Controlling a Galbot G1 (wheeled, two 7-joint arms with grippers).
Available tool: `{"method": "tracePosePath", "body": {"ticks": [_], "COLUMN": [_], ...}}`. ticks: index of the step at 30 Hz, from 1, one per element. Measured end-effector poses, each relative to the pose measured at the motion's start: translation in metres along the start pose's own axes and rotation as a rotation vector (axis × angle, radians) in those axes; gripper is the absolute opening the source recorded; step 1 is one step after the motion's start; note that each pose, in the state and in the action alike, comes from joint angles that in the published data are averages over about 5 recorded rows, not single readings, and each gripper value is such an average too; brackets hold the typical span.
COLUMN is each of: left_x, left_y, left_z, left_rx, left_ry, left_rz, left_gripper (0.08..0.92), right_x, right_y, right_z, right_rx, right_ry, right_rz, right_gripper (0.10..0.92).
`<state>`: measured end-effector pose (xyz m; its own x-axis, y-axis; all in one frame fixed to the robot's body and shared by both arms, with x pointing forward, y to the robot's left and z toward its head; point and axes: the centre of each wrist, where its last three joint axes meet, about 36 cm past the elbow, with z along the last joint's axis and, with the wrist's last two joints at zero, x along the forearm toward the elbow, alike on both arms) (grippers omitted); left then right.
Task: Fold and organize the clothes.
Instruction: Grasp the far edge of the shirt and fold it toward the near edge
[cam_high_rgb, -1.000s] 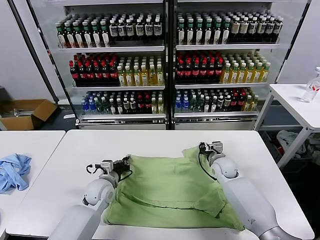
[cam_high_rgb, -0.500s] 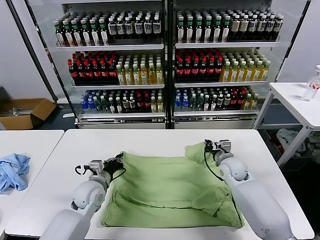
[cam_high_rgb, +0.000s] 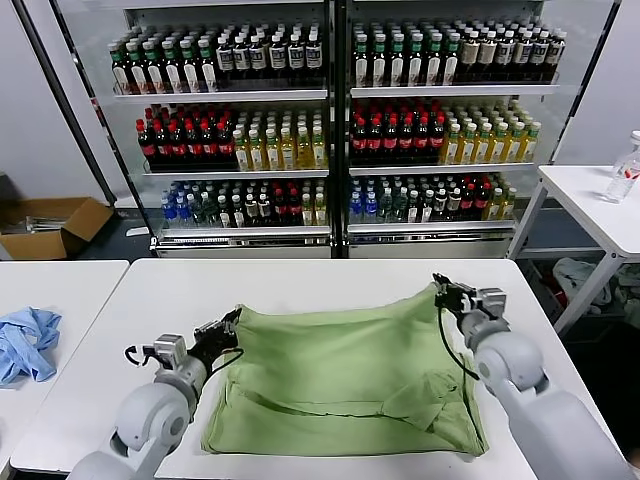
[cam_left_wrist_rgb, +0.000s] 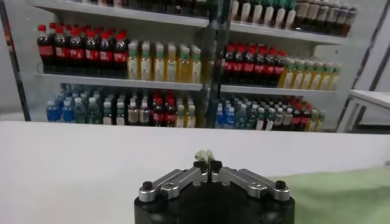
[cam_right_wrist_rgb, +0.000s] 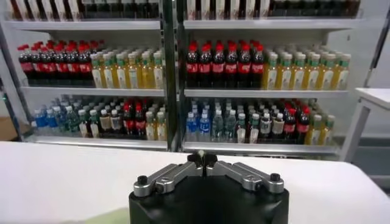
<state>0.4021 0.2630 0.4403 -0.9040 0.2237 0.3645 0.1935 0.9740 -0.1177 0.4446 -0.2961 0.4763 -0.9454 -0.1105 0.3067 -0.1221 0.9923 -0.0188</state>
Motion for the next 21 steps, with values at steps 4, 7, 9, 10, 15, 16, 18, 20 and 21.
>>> {"method": "tracePosePath", "body": {"ticks": [4, 7, 9, 10, 15, 16, 18, 20, 21], "left_x": [0.013, 0.020, 0.023, 0.025, 0.031, 0.032, 0.034, 0.036, 0.037], "left_y": [-0.004, -0.006, -0.006, -0.007, -0.009, -0.010, -0.012, -0.013, -0.014], "left_z": [0.006, 0.012, 0.015, 0.016, 0.023, 0.025, 0.027, 0.029, 0.030], "left_rx": [-0.009, -0.019, -0.027, -0.031, -0.050, -0.055, -0.063, -0.073, -0.077], "left_ry": [0.023, 0.048, 0.064, 0.072, 0.107, 0.114, 0.125, 0.132, 0.135], "left_rz": [0.011, 0.014, 0.014, 0.013, 0.009, 0.009, 0.009, 0.007, 0.005], "left_gripper": [0.088, 0.088, 0.088, 0.088, 0.088, 0.088, 0.088, 0.088, 0.088], "right_x": [0.026, 0.044, 0.055, 0.060, 0.083, 0.087, 0.094, 0.102, 0.105], "right_y": [0.003, 0.005, 0.007, 0.008, 0.011, 0.011, 0.013, 0.015, 0.017], "right_z": [0.006, 0.010, 0.014, 0.016, 0.025, 0.027, 0.030, 0.034, 0.036], "right_rx": [-0.001, -0.001, -0.002, -0.002, -0.006, -0.008, -0.012, -0.017, -0.020], "right_ry": [0.005, 0.013, 0.020, 0.024, 0.044, 0.048, 0.058, 0.069, 0.074], "right_rz": [0.004, 0.006, 0.009, 0.011, 0.027, 0.031, 0.039, 0.045, 0.047], "right_gripper": [0.108, 0.108, 0.108, 0.108, 0.108, 0.108, 0.108, 0.108, 0.108]}}
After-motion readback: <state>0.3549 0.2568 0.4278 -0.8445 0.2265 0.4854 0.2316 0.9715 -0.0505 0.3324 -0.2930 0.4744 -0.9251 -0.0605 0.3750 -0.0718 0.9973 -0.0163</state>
